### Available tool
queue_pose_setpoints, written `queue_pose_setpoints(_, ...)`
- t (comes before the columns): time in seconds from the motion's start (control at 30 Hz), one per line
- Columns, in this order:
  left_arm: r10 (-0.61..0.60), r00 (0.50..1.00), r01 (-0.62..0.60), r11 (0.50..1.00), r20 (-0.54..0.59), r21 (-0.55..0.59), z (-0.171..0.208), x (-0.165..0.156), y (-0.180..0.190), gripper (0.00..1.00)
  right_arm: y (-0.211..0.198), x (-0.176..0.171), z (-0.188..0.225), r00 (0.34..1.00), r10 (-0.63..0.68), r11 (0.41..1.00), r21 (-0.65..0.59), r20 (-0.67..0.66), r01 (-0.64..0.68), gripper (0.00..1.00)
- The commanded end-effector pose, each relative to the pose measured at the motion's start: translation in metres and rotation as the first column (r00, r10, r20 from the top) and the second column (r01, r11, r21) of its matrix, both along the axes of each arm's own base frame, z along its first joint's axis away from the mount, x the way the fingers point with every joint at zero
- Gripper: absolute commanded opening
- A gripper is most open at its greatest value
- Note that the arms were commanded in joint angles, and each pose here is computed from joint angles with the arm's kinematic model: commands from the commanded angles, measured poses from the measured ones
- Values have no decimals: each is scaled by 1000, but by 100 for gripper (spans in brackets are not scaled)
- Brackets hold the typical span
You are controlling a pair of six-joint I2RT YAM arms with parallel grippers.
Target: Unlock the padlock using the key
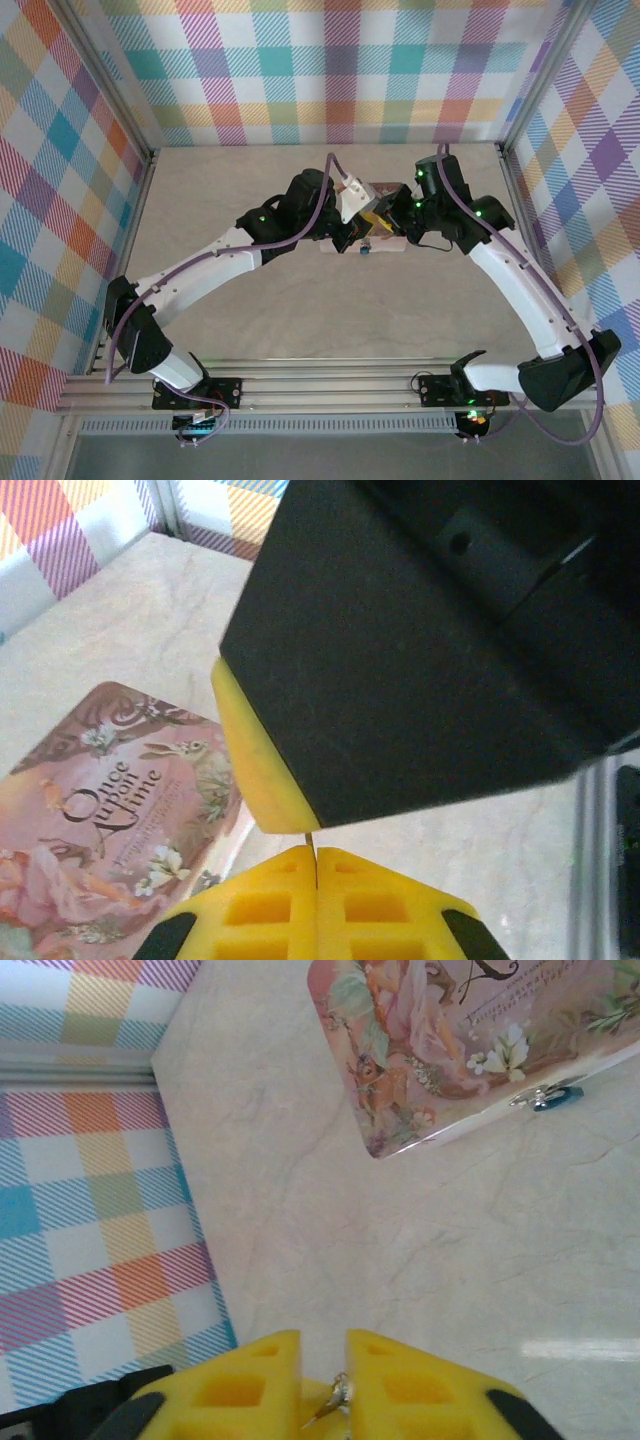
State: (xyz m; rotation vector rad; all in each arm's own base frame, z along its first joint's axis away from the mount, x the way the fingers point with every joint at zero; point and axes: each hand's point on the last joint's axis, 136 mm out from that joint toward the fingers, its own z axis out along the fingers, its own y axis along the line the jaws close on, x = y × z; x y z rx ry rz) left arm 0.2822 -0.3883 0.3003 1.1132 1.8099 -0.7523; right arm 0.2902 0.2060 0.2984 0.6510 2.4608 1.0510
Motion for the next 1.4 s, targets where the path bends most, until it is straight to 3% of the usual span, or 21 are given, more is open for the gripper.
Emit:
queue_pose_setpoints(0.0, -24, 994, 14, 995, -105, -98, 2, -4, -5, 0, 7, 4, 28, 994, -2, 996, 88, 108, -8, 29)
queue_pose_setpoints(0.2, -50, 973, 1, 978, -227, -211, 9, 1, 2, 0, 2, 5, 39, 984, -23, 995, 101, 177, 5, 40)
queue_pose_setpoints(0.37, -109, 938, -3, 947, -329, -322, 24, 9, 12, 0, -5, 6, 48, 966, -22, 995, 98, 258, -4, 43)
queue_pose_setpoints(0.73, -310, 863, 98, 878, -400, -468, 62, -7, 19, 0, 19, 5, 70, 881, 165, 958, 142, 443, -250, 44)
queue_pose_setpoints(0.83, -329, 855, 112, 872, -402, -476, 67, -11, 20, 0, 26, 6, 75, 865, 188, 943, 160, 464, -291, 37)
queue_pose_setpoints(0.97, -322, 855, 108, 878, -407, -467, 68, -14, 22, 0, 30, 4, 78, 856, 203, 932, 173, 476, -317, 16)
queue_pose_setpoints(1.03, -320, 854, 105, 878, -410, -467, 70, -14, 23, 0, 31, 2, 79, 852, 211, 927, 177, 479, -330, 10)
queue_pose_setpoints(1.23, -330, 843, 95, 868, -424, -488, 74, -15, 23, 0, 35, -5, 79, 839, 247, 910, 181, 485, -373, 22)
queue_pose_setpoints(1.3, -331, 840, 86, 864, -431, -496, 76, -14, 24, 0, 35, -7, 78, 834, 260, 905, 177, 488, -386, 17)
queue_pose_setpoints(1.37, -327, 841, 76, 861, -432, -503, 77, -13, 25, 0, 35, -10, 76, 832, 267, 904, 174, 487, -392, 6)
